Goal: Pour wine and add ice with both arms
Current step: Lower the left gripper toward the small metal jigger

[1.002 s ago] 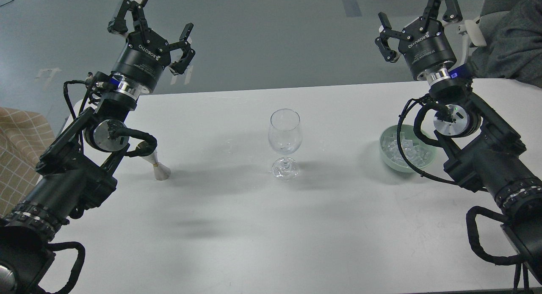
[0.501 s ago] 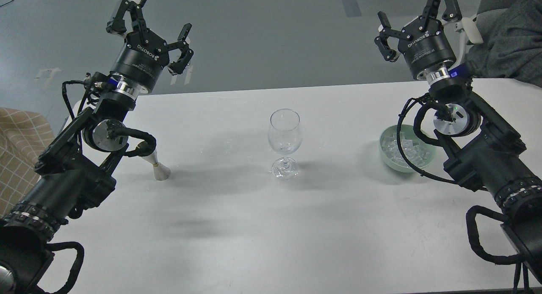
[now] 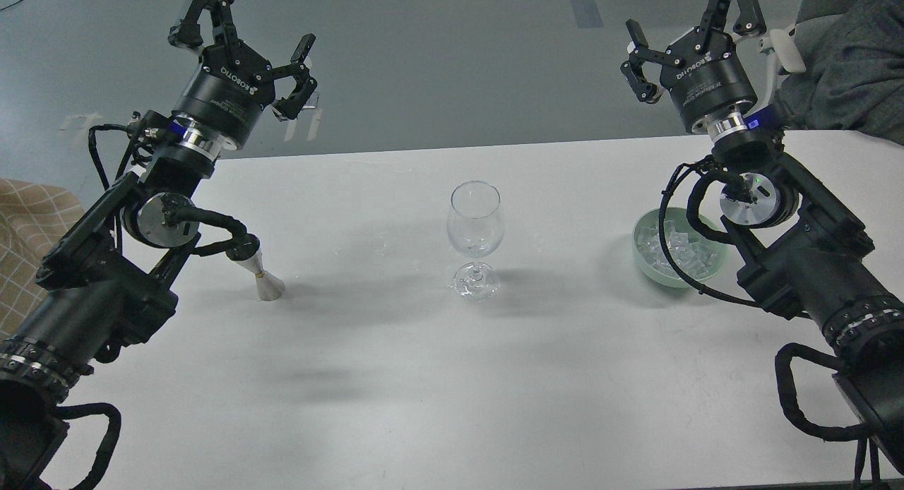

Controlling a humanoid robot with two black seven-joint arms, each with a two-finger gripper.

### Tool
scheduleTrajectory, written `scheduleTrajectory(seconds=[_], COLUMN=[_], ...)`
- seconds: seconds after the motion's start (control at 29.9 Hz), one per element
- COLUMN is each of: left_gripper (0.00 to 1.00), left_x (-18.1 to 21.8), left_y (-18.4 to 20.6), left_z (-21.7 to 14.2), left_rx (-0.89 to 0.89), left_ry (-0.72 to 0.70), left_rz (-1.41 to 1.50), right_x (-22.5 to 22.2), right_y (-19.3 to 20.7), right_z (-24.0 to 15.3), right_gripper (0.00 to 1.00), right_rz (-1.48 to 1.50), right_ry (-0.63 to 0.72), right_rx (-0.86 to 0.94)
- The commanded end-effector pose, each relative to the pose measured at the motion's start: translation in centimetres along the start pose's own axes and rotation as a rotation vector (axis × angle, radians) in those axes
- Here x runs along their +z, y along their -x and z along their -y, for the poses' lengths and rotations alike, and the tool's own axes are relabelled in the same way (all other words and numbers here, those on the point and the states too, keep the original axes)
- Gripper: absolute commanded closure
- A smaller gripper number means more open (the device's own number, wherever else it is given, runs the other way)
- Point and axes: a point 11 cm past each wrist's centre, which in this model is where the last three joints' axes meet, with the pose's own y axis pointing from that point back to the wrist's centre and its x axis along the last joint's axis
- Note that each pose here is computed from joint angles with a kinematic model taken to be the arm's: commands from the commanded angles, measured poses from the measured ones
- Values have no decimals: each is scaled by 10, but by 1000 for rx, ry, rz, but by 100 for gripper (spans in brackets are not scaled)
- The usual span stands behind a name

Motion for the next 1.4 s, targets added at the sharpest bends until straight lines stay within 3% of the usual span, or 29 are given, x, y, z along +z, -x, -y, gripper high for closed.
scheduleTrajectory(seconds=[0.0, 0.23, 0.47, 0.9, 1.04, 1.37], left_gripper=[2, 2, 2, 3, 3, 2], left_x=[26, 58, 60, 18, -15, -72], left_y=[-6, -28, -34, -26, -21, -23], left_z=[-17, -54, -123, -239, -280, -309], left_rx=[10, 114, 248, 396, 455, 662], left_ry=[-28, -13, -32, 33, 65, 18], left_rz=[3, -50, -177, -423, -527, -671], right_x=[0, 1, 3, 6, 8, 11], right_y=[1, 1, 1, -2, -3, -3], right_z=[1, 1, 0, -4, -5, -7], right_gripper=[0, 0, 0, 0, 0, 0], right_rz=[0, 0, -1, 1, 0, 3], right_ry=[-1, 3, 6, 15, 18, 23], right_rx=[-2, -3, -2, 8, 9, 10])
